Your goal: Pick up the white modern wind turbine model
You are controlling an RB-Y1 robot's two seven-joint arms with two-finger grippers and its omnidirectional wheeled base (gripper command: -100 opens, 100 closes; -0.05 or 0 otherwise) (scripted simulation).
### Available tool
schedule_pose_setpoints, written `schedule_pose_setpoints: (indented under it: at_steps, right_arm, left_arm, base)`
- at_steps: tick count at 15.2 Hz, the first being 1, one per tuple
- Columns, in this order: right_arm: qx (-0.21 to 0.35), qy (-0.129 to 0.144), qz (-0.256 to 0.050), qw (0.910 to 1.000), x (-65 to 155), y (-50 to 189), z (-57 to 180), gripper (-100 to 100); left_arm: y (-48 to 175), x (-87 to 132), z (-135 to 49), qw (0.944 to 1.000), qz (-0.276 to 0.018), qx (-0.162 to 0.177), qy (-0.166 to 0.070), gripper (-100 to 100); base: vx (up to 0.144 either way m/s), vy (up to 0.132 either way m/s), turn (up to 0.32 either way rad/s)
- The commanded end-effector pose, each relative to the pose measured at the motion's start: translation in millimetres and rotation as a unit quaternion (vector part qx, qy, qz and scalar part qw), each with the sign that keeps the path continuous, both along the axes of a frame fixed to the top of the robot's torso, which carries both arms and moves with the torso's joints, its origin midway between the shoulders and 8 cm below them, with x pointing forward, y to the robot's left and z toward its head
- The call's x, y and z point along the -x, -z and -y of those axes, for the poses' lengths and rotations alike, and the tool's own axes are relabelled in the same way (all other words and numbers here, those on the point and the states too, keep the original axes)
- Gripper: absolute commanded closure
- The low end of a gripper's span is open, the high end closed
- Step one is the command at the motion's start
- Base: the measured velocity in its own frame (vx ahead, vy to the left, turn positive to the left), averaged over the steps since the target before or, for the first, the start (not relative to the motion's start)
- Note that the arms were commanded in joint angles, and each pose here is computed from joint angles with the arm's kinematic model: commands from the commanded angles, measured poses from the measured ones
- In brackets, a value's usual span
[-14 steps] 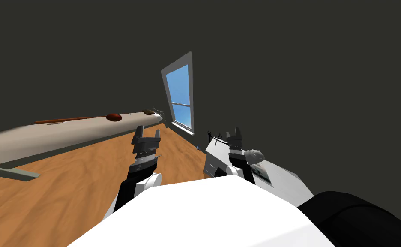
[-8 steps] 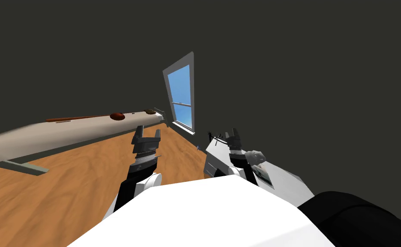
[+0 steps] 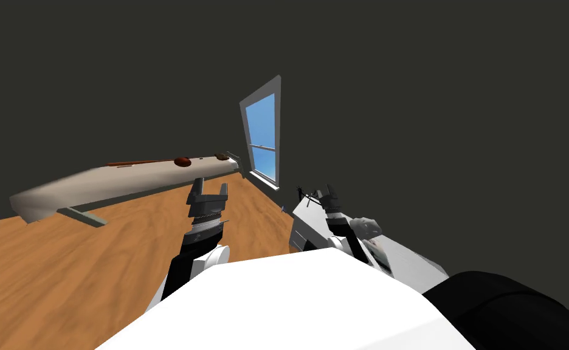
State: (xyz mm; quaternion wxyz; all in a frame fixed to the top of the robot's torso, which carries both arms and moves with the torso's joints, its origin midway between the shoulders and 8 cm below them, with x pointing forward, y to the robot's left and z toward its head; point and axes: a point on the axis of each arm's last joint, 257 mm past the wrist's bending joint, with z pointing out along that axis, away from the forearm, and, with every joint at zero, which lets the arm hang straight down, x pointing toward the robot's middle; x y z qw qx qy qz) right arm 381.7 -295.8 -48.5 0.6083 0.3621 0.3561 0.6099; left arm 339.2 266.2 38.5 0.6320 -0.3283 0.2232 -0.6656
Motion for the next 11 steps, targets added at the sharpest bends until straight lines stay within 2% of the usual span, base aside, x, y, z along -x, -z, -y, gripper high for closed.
schedule_pose_setpoints:
  at_steps: [1,4,11]
  right_arm:
    - [-0.013,-0.011,-0.010,0.9998,-4.2,8.5,4.8,-100]
    - [-0.040,-0.027,-0.029,0.9984,-12.9,26.1,15.8,-100]
    - [-0.097,-0.043,-0.057,0.9928,-25.8,54.1,38.1,-100]
  left_arm:
    - [0.0,0.0,0.0,1.0000,0.000,0.000,0.000,0]
    - [0.0,0.0,0.0,1.0000,0.000,0.000,0.000,0]
    - [0.0,0.0,0.0,1.0000,0.000,0.000,0.000,0]
  base:
    - [-0.057,-0.097,0.163]
    - [-0.050,-0.078,0.148]
    - [-0.045,-0.067,0.165]
